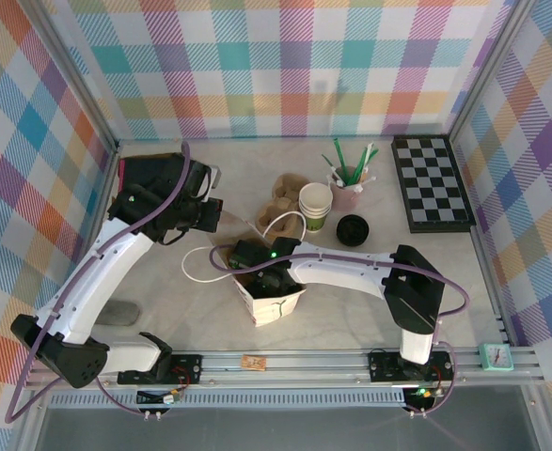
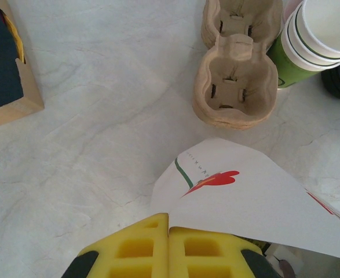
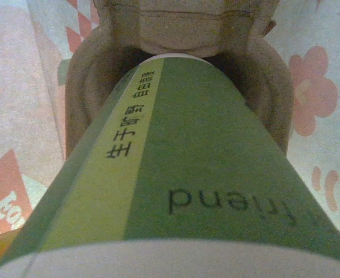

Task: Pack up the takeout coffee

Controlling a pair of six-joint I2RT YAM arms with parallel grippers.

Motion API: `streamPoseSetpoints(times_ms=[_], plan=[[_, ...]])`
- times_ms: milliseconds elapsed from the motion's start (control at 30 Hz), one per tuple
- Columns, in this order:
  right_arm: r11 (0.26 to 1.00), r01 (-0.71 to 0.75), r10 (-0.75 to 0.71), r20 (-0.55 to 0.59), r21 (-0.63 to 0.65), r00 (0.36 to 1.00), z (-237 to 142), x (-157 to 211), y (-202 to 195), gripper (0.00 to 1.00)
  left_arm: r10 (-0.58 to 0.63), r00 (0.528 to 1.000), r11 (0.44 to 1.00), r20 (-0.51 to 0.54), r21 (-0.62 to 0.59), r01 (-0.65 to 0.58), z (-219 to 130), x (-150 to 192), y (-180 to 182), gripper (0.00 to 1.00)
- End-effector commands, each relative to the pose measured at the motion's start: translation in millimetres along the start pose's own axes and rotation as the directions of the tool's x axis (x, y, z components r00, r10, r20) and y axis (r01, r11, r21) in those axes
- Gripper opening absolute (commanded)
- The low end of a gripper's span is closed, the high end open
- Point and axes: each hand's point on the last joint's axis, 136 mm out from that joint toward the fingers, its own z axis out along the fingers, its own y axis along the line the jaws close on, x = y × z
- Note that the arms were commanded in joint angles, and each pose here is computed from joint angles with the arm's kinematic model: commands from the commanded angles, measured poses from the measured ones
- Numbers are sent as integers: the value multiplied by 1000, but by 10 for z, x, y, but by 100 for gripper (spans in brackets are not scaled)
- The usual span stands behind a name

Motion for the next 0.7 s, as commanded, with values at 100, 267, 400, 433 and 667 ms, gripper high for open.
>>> streamPoseSetpoints(times_ms=[100, 267, 400, 433, 667], plan=[[986, 10, 24, -207, 165, 978, 676, 466, -349, 50, -20, 998, 999, 64, -38, 22, -58, -110, 97, 5], [987, 16, 15, -194, 160, 981, 603, 431, -334, 56, -21, 998, 999, 60, -38, 23, -38, -100, 95, 8], [987, 22, 7, -185, 158, 983, 559, 404, -321, 62, -20, 998, 999, 64, -43, 22, -35, -117, 100, 13], [987, 25, 4, -185, 156, 983, 545, 398, -317, 65, -18, 998, 999, 64, -45, 21, -33, -119, 102, 14], [989, 35, -11, -162, 144, 987, 418, 324, -280, 79, -14, 998, 998, 58, -54, 17, 14, -119, 110, 18]])
